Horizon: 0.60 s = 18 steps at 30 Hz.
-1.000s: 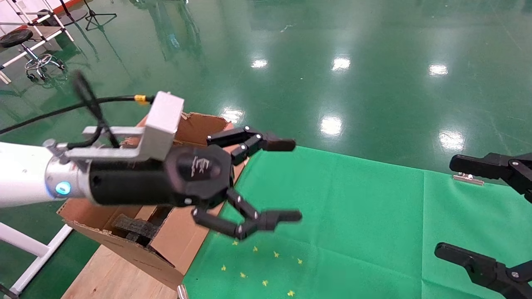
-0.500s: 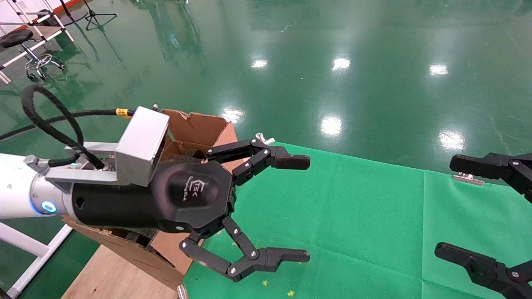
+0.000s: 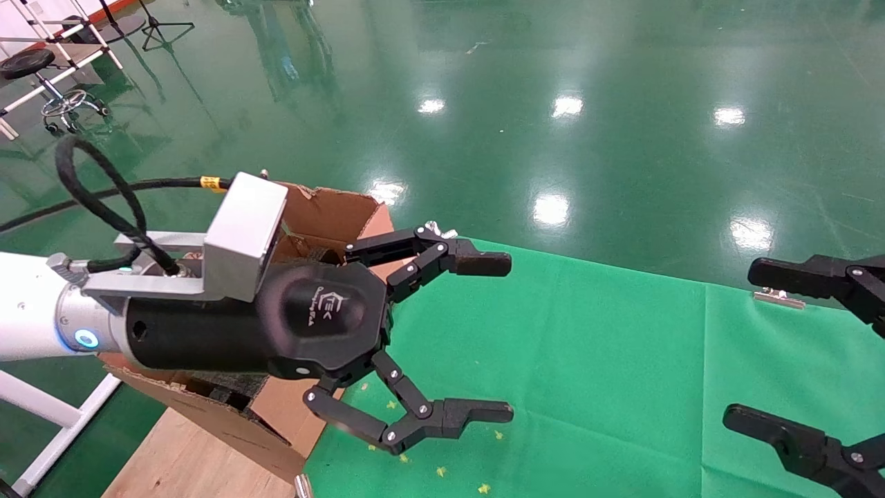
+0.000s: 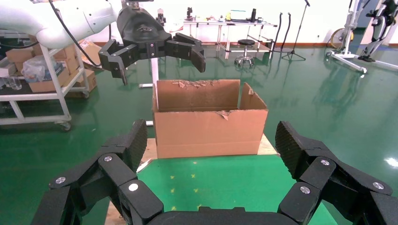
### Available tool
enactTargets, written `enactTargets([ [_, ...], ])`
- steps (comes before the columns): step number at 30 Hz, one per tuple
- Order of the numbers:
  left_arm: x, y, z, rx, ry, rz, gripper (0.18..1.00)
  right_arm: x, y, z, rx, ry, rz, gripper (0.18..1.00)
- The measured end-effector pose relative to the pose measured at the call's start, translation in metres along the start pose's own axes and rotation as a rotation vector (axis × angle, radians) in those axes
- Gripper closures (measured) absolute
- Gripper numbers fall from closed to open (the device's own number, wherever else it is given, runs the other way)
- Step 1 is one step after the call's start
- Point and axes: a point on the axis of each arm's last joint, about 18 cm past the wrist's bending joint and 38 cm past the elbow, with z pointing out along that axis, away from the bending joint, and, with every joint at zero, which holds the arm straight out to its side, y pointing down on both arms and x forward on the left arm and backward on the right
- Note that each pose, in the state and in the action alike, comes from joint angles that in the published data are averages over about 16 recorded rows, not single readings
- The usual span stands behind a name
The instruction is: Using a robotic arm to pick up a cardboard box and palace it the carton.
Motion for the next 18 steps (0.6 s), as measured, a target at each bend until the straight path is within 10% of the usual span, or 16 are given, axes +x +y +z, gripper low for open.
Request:
enactTargets([
  [18,-0.0019,0.0009,-0.0004,-0.004,-0.006,-0.003,0.184,0.0,0.0,0.0,0.0,0.0,0.0,0.178],
])
